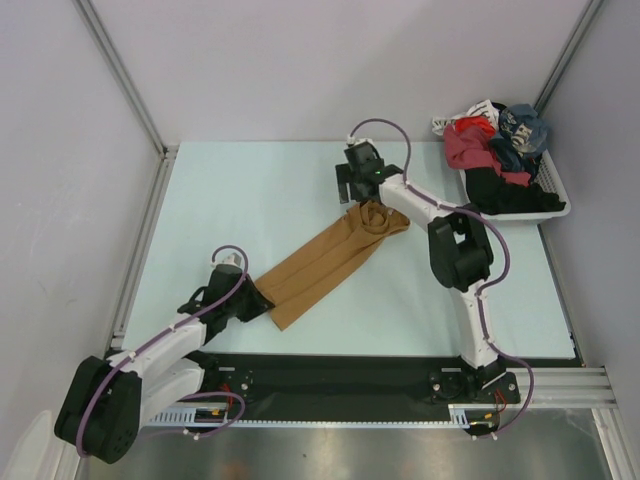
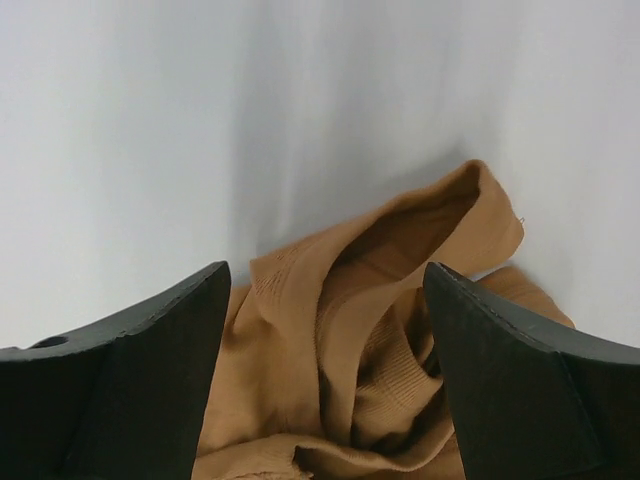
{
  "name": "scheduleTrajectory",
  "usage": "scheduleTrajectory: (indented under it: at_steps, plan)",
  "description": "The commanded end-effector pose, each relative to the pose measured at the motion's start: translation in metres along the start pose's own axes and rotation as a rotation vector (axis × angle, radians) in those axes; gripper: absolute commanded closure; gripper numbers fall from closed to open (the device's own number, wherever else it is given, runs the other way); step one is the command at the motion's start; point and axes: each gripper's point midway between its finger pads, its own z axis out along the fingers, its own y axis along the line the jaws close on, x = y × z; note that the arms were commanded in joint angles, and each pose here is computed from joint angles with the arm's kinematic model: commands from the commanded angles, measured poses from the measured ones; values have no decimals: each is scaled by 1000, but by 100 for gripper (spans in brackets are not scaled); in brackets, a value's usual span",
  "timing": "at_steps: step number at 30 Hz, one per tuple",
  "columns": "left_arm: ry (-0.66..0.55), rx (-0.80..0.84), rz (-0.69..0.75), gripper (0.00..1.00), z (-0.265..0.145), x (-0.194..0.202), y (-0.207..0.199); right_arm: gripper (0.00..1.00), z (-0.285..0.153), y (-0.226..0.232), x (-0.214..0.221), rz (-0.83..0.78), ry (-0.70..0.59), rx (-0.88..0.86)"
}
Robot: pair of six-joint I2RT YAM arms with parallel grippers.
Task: Fold and stack the tank tops
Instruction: Fold the tank top
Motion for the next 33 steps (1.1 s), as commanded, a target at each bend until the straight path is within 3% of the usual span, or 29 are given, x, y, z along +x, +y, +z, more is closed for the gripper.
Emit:
scheduleTrajectory:
  at_steps: [1,10,20,26,27,28,30,31,33]
  plan:
    - [24,-37,29,100,2,7,10,16,-9,2,-11,-207,-15,105]
    - [23,-40,37,100,2,7,11,14,8,28,15,-563,21,307]
    - [18,-47,38,100,2,4,10,16,25,-4,22,-676,59,518]
    - [12,-56,32,100,0,5,13,23,29,-42,7,-591,66,591]
    - [10,-56,31,100,0,4,13,26,29,-47,6,-577,65,597]
    - [9,-57,28,100,0,4,13,41,31,-59,-2,-544,57,610]
    - [10,-58,29,100,0,4,13,58,33,-67,-7,-506,61,605]
    - [11,-60,31,100,0,4,13,73,34,-75,-12,-483,64,606]
    - [16,-61,32,100,1,5,13,93,34,-82,-21,-442,54,614]
